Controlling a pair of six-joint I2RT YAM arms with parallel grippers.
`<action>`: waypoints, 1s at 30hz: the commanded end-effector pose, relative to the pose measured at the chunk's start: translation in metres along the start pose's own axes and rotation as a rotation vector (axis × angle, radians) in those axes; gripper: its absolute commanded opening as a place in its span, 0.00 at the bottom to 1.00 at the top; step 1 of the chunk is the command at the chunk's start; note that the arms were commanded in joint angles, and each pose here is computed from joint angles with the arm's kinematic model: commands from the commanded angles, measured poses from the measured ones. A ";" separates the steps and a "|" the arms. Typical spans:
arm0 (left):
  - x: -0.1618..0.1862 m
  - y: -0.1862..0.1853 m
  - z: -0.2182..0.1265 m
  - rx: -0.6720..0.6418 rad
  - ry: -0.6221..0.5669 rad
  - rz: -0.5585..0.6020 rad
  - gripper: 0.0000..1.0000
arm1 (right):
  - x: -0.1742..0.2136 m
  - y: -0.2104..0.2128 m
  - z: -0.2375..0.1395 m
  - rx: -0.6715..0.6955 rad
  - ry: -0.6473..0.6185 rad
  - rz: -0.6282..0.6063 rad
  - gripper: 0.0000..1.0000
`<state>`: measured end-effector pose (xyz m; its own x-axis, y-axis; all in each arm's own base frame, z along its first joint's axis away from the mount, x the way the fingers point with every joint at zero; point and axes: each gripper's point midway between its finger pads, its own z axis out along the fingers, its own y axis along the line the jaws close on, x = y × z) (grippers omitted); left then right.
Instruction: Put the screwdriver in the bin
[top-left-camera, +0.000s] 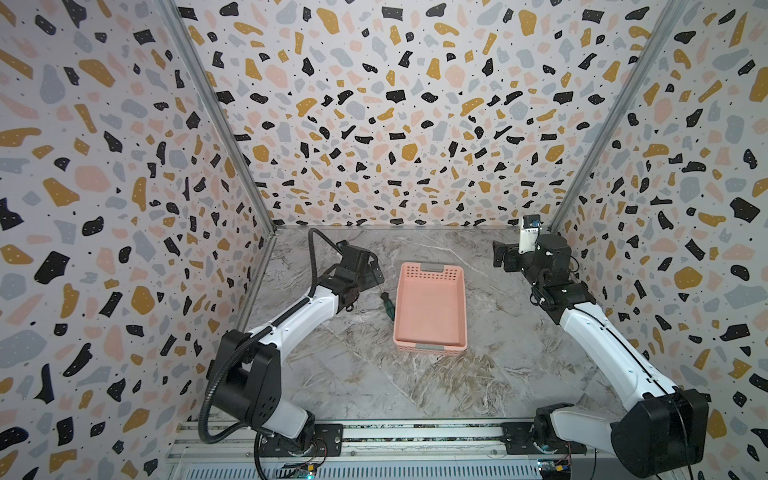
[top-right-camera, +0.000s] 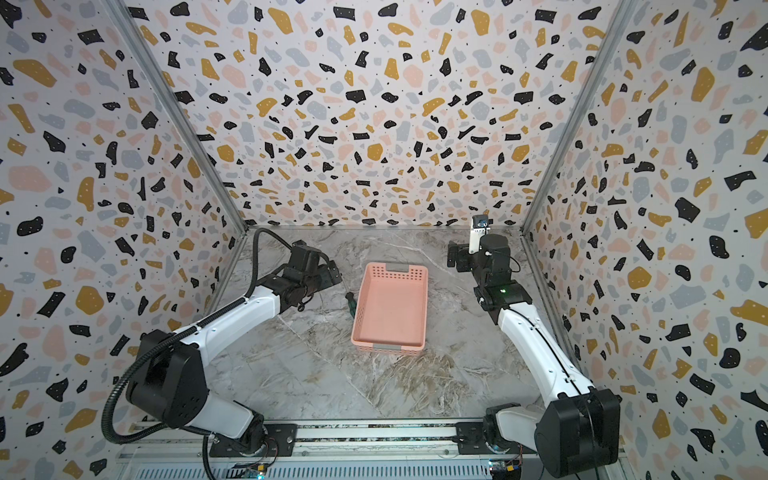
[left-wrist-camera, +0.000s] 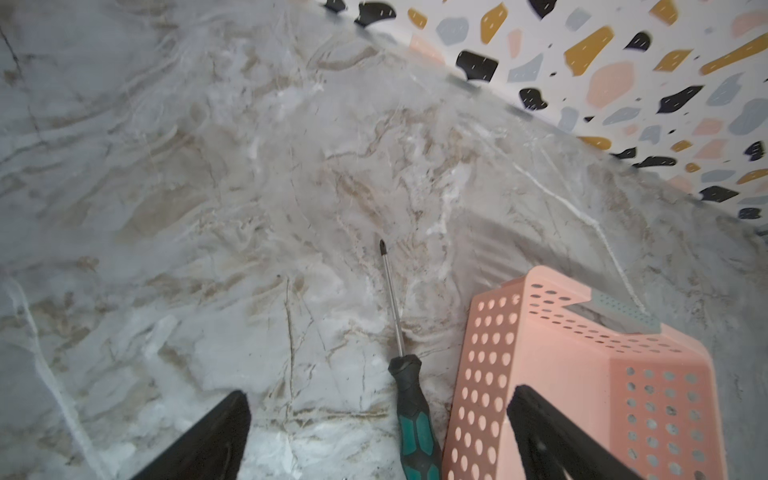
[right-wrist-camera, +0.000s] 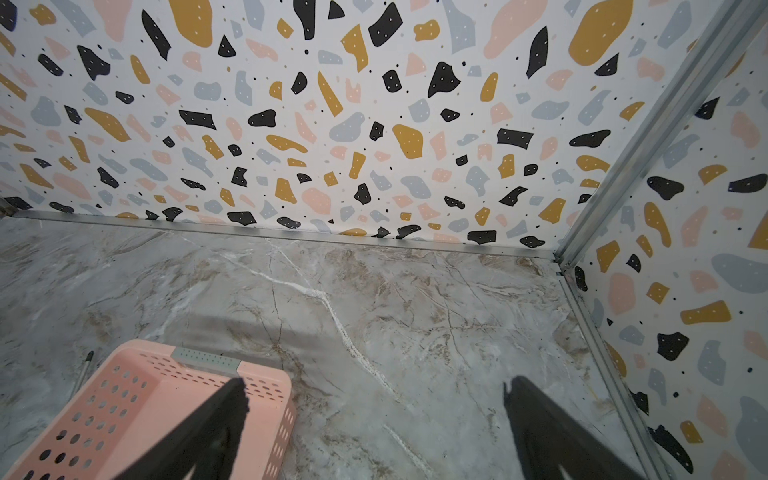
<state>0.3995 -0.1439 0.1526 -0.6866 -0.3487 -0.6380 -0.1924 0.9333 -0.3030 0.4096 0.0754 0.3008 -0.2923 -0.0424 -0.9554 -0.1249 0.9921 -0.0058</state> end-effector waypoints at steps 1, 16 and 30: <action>0.013 -0.005 0.000 -0.023 0.037 -0.030 1.00 | -0.012 0.005 -0.008 -0.034 -0.026 0.032 0.99; 0.055 -0.002 0.042 -0.051 0.136 -0.045 0.97 | -0.009 0.018 -0.013 -0.103 0.023 0.100 0.99; 0.069 -0.018 0.065 -0.010 0.196 -0.068 0.91 | 0.060 0.076 -0.040 -0.219 0.145 0.198 0.99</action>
<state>0.3938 -0.1765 0.0612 -0.7972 -0.3786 -0.4702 -0.2675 0.9198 -0.2870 0.3574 0.1408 0.2555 -0.4486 0.0695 -0.8910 -0.2639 0.9422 0.2063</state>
